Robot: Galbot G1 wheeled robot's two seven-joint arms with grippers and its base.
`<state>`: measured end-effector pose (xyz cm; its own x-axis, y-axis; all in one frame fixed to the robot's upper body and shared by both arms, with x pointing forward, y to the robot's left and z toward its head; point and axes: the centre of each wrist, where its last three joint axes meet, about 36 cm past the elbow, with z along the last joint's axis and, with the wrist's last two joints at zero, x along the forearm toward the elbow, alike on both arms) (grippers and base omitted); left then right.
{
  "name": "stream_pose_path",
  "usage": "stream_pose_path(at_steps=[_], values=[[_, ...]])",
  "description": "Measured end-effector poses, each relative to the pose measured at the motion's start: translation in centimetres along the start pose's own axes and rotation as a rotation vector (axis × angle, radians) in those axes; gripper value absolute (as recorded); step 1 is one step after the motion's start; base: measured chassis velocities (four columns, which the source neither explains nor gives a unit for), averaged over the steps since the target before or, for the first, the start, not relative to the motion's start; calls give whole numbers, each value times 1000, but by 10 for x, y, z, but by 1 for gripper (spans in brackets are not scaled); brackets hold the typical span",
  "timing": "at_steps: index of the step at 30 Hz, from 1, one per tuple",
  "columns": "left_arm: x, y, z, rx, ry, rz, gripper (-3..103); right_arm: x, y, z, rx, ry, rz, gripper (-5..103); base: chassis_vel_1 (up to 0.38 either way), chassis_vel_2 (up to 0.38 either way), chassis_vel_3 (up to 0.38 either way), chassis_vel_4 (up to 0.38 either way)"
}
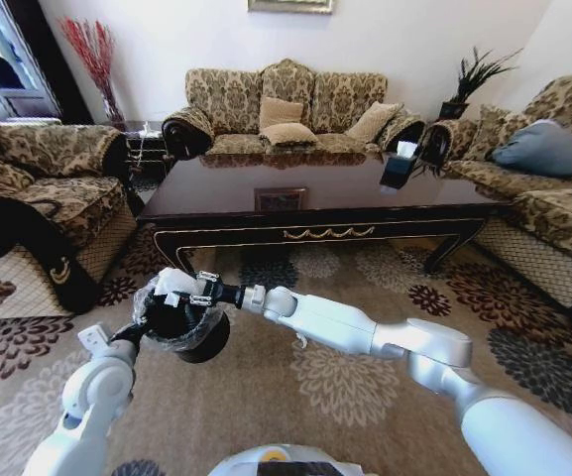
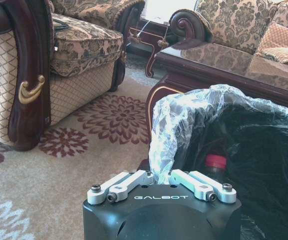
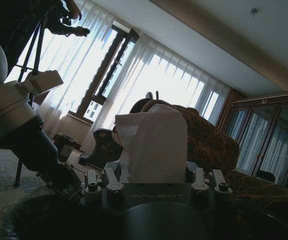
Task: Move to the front of the table and pick up the trash from the floor, then place it into the trash bin.
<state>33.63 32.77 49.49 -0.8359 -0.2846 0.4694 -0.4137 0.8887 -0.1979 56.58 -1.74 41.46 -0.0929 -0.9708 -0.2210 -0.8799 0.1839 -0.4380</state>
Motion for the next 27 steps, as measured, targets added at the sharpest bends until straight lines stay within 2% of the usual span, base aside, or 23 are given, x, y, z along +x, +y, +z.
stream_pose_path(at_steps=[1,3,5,9,11,21,27], values=[[0,0,0,0,0,0,3,0,0,0,0,0,0,63,0,0,0,0],[0,0,0,0,0,1,3,7,-2,2,11,12,-1,74,0,0,0,0],[0,0,0,0,0,1,3,11,-4,3,19,21,-5,74,0,0,0,0],[-1,-1,0,1,0,1,3,24,-6,7,45,37,-57,95,0,0,0,0],[-1,0,0,1,0,1,3,26,-6,8,45,39,-70,99,0,0,0,0],[-3,1,-2,1,-4,-2,3,33,-7,9,64,55,-161,100,0,0,0,0],[-3,1,-2,2,-4,-2,3,40,-22,14,116,86,-197,100,0,0,0,0]])
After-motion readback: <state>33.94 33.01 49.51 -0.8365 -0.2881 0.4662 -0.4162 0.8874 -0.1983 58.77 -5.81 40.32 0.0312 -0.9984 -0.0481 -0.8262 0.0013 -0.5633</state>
